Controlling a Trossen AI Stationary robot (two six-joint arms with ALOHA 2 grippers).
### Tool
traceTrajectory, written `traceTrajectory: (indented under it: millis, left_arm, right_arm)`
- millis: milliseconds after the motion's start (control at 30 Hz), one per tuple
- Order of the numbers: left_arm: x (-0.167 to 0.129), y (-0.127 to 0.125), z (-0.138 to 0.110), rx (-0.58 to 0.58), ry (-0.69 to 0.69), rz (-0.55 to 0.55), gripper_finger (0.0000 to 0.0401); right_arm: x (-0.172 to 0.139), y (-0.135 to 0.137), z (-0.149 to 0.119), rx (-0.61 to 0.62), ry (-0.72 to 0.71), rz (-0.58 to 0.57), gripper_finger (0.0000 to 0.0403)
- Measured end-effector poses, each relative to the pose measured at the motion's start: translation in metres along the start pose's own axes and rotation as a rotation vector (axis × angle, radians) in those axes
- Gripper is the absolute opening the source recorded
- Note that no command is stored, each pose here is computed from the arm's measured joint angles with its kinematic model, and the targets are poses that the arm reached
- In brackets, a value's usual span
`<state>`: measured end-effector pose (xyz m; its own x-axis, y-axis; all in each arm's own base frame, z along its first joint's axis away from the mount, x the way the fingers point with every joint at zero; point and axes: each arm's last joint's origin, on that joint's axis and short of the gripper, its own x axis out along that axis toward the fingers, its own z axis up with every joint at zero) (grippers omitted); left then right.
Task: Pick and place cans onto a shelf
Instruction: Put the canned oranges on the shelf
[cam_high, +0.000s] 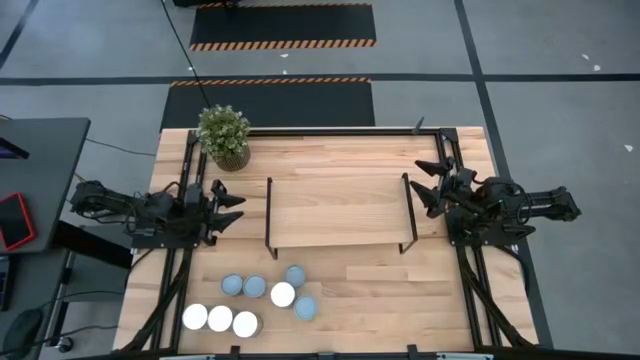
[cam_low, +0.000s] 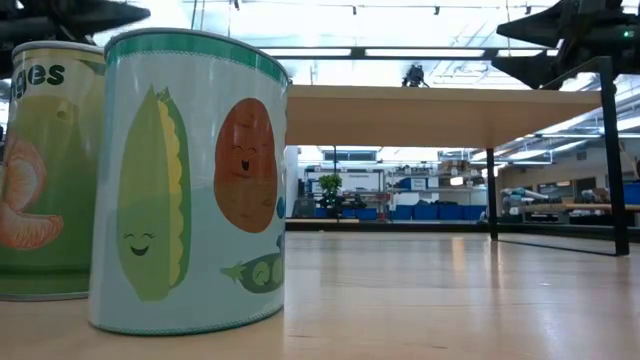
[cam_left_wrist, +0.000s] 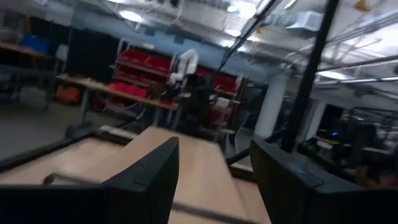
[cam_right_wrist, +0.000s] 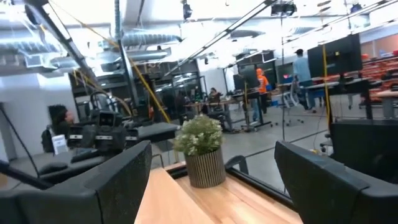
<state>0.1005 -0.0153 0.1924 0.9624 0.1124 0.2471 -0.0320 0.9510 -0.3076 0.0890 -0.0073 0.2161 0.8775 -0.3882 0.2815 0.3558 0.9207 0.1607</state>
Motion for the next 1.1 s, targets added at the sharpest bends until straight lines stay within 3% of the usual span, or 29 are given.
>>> traceTrajectory:
  millis: [367, 633, 733, 833, 1100]
  left_arm:
    - [0.0, -0.004, -0.009, 0.127, 0.116, -0.187, 0.0204]
    - [0.005, -0.006, -0.011, 0.179, 0.161, -0.185, 0.0257]
    - [0.009, -0.01, 0.0, 0.202, 0.156, -0.188, 0.0292]
    - [0.013, -0.014, 0.009, 0.243, 0.249, -0.177, 0.0316]
    - [0.026, -0.033, 0.03, 0.201, 0.45, -0.17, 0.0305]
  right_arm:
    - [0.018, 0.011, 0.003, -0.003, 0.093, 0.053, 0.0347]
    - [0.041, 0.024, 0.01, -0.009, 0.157, 0.101, 0.0347]
    - [0.05, 0.03, 0.01, -0.014, 0.201, 0.135, 0.0347]
    - [0.059, 0.038, 0.01, -0.026, 0.237, 0.165, 0.0347]
    - [0.078, 0.06, 0.01, -0.105, 0.297, 0.23, 0.0347]
